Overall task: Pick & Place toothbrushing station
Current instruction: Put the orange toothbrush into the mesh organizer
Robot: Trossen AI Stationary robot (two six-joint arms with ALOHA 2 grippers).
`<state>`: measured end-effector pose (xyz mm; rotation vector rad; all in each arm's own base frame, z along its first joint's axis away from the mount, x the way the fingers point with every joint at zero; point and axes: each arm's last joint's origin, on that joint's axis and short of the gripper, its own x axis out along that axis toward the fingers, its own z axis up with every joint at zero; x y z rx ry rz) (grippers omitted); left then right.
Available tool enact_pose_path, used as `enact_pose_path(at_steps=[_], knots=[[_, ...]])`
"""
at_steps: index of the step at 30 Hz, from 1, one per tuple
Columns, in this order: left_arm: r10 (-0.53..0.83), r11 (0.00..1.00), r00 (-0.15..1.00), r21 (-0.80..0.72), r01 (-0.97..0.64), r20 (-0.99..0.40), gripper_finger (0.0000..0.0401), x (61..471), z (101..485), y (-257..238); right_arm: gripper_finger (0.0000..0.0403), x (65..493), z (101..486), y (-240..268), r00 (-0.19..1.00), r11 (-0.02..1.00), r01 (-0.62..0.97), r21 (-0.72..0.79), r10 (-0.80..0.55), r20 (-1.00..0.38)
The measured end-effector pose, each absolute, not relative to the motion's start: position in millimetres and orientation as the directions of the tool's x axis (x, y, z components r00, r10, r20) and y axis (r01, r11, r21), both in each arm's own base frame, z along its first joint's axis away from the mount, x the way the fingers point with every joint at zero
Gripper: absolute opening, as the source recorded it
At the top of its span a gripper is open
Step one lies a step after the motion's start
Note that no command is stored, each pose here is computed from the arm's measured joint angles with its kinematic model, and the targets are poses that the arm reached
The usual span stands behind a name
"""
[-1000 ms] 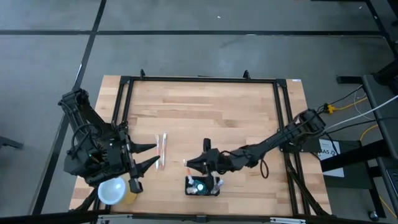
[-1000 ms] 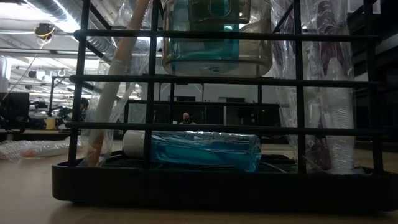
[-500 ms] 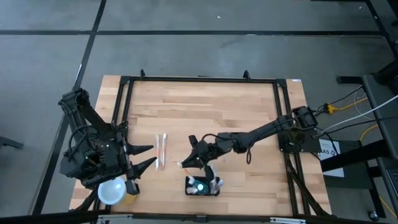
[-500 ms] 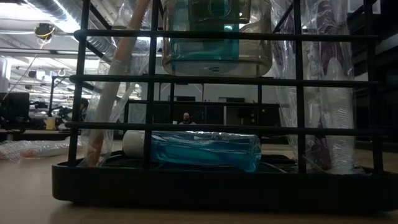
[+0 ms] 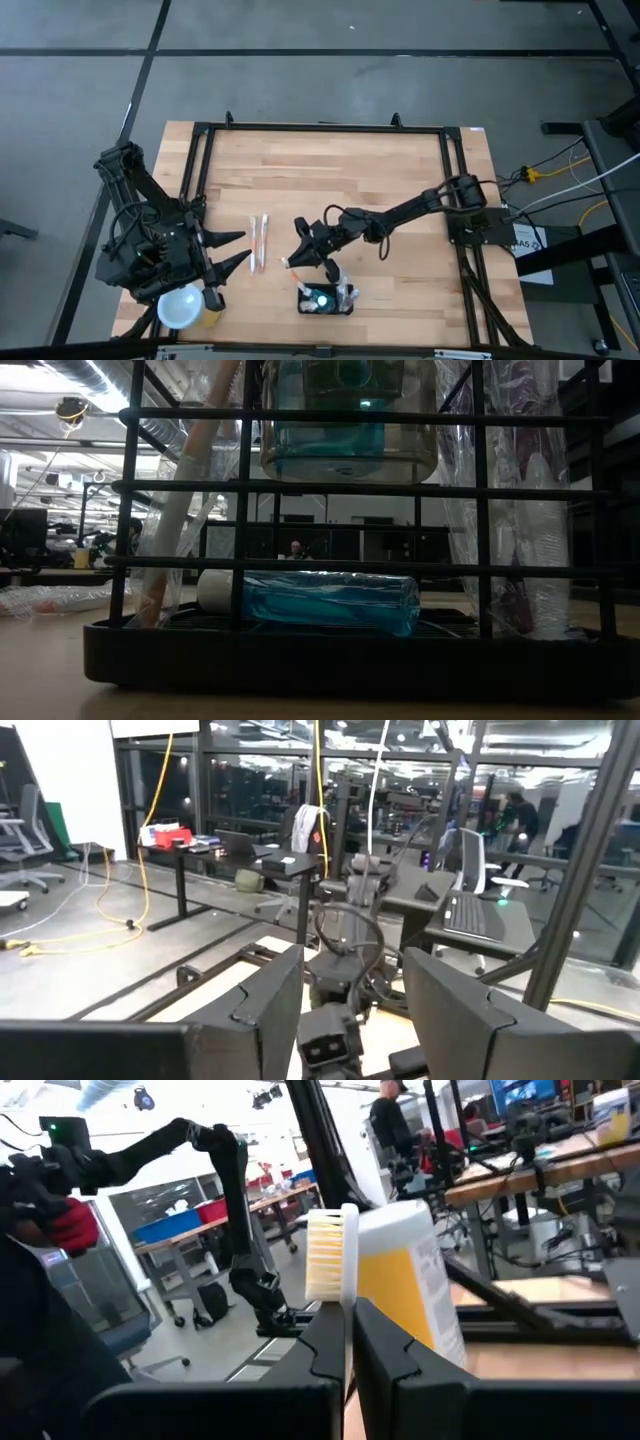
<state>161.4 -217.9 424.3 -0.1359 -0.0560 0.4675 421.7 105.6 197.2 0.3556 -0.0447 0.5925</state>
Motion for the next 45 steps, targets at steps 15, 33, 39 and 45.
enact_pose_path(at_steps=[15, 33, 39, 45], knots=[[0.478, 0.871, 0.878, -0.136, -0.472, 0.01, 0.0168, 164.5, 416.4, -222.5, 0.0006, 416.1, 183.2, 137.3, 0.917, 0.902, -0.398, 0.166, 0.397, 0.042], [0.485, 0.862, 0.875, -0.17, -0.477, 0.006, 0.0168, 168.2, 409.2, -230.0, 0.0214, 394.5, 207.0, 163.1, 0.951, 0.921, -0.307, 0.238, 0.303, 0.055], [0.479, 0.866, 0.878, -0.168, -0.471, 0.006, 0.0168, 166.4, 408.9, -231.6, 0.0221, 385.7, 225.5, 163.4, 0.979, 0.961, -0.2, 0.188, 0.202, 0.012], [0.468, 0.872, 0.884, -0.164, -0.461, 0.005, 0.0168, 162.9, 408.9, -234.0, 0.021, 381.6, 211.5, 169.1, 0.975, 0.97, -0.15, 0.189, 0.177, -0.133]])
